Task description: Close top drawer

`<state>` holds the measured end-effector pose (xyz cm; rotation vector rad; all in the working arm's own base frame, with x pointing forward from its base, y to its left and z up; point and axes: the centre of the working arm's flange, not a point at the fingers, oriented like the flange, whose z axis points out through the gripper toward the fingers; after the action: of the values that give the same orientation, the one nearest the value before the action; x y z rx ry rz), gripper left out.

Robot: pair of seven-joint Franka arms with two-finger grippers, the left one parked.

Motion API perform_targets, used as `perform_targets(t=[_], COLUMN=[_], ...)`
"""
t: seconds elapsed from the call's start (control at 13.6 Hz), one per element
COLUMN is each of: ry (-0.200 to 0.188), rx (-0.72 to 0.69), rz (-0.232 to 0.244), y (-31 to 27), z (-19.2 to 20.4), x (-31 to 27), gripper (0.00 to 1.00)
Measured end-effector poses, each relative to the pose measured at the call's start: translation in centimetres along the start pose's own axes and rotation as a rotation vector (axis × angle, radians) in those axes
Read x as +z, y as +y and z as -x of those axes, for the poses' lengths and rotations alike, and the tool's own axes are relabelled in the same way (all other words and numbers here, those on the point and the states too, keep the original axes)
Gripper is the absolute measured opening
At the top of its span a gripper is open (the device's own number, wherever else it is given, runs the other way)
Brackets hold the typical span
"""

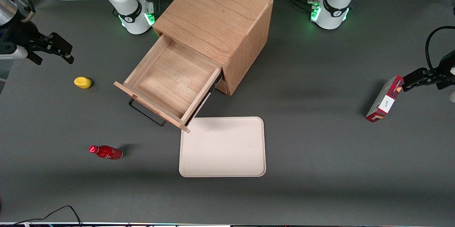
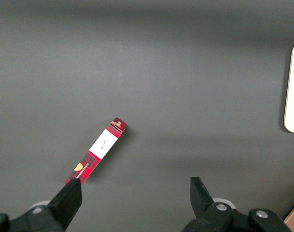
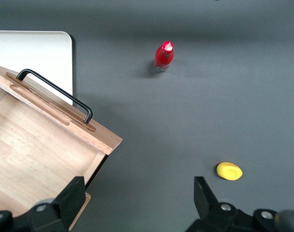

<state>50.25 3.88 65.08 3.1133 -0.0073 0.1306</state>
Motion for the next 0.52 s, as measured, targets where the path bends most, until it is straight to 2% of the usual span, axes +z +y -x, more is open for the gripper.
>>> perform_targets(t=[0.52], ry=[-0.009], rx=[-0.001], rz=[0.001], y=[-0.07], z=[0.13], x=[-0.22], gripper=[1.0])
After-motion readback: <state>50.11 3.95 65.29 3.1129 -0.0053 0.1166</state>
